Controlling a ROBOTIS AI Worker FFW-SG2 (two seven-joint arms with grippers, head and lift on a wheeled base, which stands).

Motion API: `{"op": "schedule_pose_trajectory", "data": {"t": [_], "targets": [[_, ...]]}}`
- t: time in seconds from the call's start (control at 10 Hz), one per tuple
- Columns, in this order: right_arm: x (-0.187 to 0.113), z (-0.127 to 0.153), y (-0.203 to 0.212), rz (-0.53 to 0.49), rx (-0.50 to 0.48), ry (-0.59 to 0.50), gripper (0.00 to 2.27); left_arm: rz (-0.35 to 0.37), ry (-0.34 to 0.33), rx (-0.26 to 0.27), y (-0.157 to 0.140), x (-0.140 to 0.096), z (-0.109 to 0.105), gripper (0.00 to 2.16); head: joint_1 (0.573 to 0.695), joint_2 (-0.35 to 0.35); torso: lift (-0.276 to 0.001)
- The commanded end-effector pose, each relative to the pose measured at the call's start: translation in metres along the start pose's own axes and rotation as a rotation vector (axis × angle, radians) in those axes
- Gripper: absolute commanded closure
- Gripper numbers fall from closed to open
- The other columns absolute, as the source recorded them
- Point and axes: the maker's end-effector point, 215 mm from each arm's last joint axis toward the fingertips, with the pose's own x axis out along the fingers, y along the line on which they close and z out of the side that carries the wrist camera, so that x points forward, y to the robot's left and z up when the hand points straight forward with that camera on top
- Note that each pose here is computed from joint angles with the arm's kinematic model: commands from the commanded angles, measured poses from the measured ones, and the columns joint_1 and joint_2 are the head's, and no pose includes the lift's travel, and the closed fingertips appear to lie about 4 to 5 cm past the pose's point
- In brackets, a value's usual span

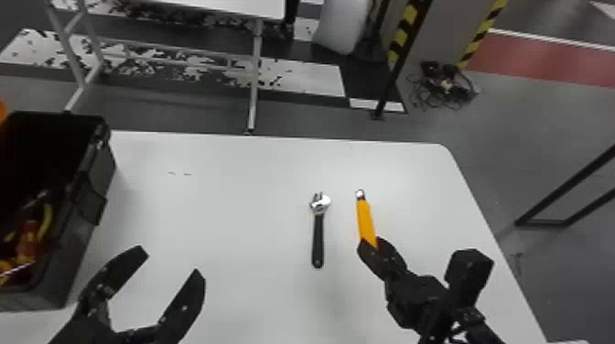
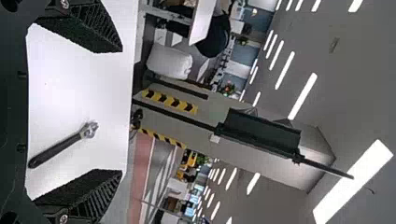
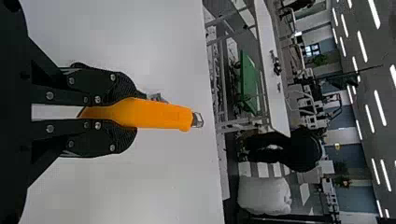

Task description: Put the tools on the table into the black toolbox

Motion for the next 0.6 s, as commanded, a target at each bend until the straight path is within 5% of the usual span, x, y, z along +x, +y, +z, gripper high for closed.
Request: {"op": "schedule_pose_trajectory", "data": {"t": [0.0, 0.5], "targets": [[-0.003, 0.009, 0.016, 0.037, -0.029, -0.033, 2.07, -0.041, 0.068, -0.067, -0.010, 0.012, -0.012, 0.07, 0.695, -0.200, -0.075], [-0.011, 0.019, 0.089, 0.205, -0.128, -0.105, 2.07, -0.149, 0.303, -0.236, -0.026, 0.034, -0.046, 0.08, 0.695, -0.176, -0.075]]}}
